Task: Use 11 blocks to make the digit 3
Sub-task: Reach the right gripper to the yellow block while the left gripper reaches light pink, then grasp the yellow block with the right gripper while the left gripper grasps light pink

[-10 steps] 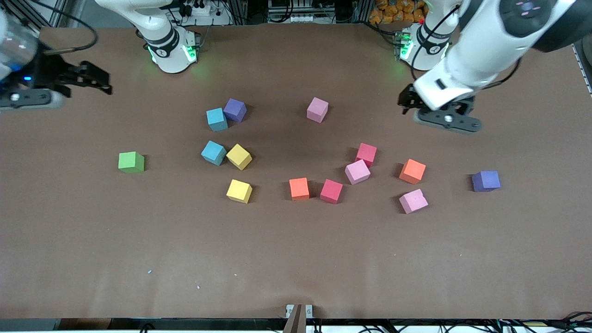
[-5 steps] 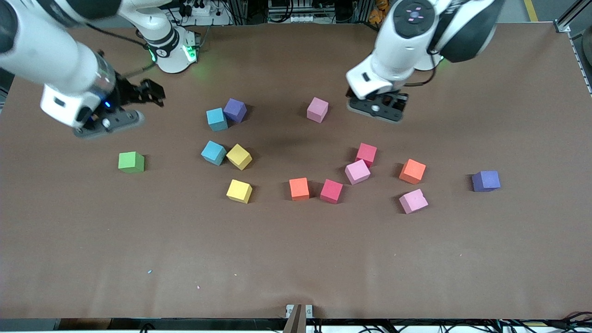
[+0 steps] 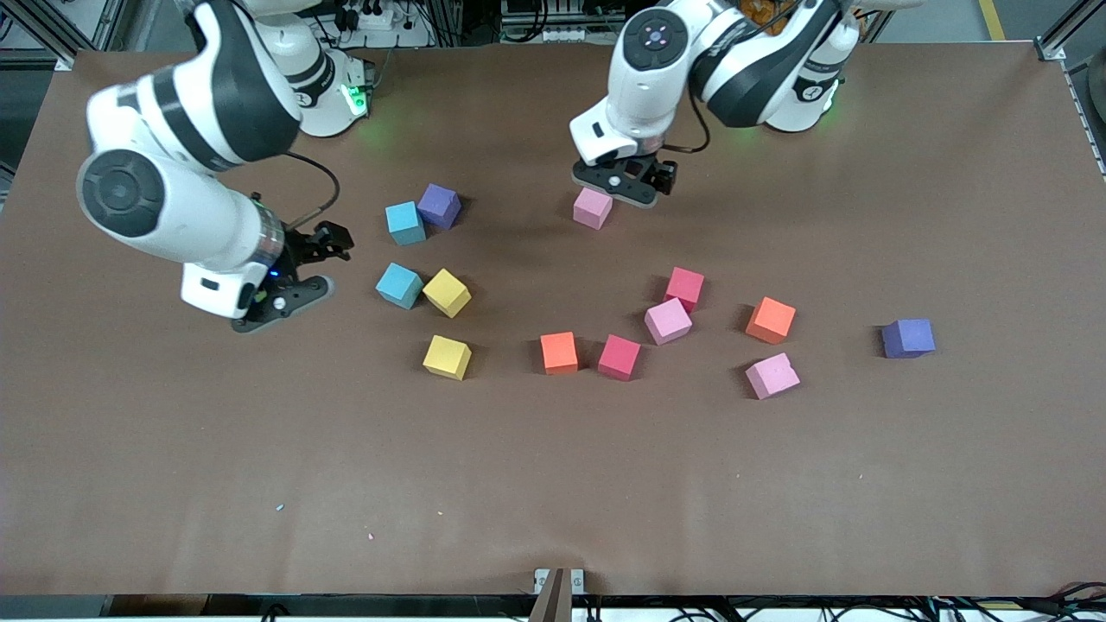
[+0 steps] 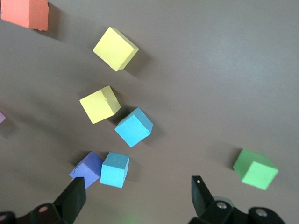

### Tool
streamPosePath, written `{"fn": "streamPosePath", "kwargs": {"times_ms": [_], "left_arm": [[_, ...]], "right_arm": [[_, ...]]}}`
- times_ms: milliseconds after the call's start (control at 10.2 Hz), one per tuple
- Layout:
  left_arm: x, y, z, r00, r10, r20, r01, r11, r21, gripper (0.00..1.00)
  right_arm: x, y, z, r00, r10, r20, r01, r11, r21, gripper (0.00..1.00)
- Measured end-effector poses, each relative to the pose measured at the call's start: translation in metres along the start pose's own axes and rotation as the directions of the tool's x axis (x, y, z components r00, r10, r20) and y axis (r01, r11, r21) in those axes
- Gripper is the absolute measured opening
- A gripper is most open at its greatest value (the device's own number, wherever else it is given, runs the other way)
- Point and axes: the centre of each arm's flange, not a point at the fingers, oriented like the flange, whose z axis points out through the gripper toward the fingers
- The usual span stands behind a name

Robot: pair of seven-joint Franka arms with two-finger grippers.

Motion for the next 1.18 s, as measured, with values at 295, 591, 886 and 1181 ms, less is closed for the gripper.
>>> {"fn": "streamPosePath", "kwargs": {"times_ms": [295, 591, 886, 1181], "left_arm": [[-0.022, 0.027, 0.057, 1.0, 0.024, 0.013, -0.025, 0.999, 0.047, 1.0], [-0.032, 0.052, 0.117, 0.999, 0.032, 0.038, -0.035, 0.995, 0.093, 1.0], [-0.032, 0.057, 0.15, 0.996, 0.034, 0.087, -0.04, 0.996, 0.076, 1.0], [-0.034, 0.065, 0.16, 0.995, 0.048, 0.088, -0.053, 0.997, 0.05, 1.0]], "right_arm": [[0.006, 0.003, 0.067, 0.992, -0.115, -0.056, 0.115, 0.993, -0.018, 1.0], [0.005, -0.008, 0.123, 0.964, -0.238, -0.122, 0.233, 0.971, -0.054, 1.0], [0.001, -0.041, 0.192, 0.932, -0.32, -0.171, 0.314, 0.947, -0.065, 1.0], [0.01, -0.07, 0.252, 0.89, -0.414, -0.192, 0.417, 0.909, -0.028, 1.0]]}}
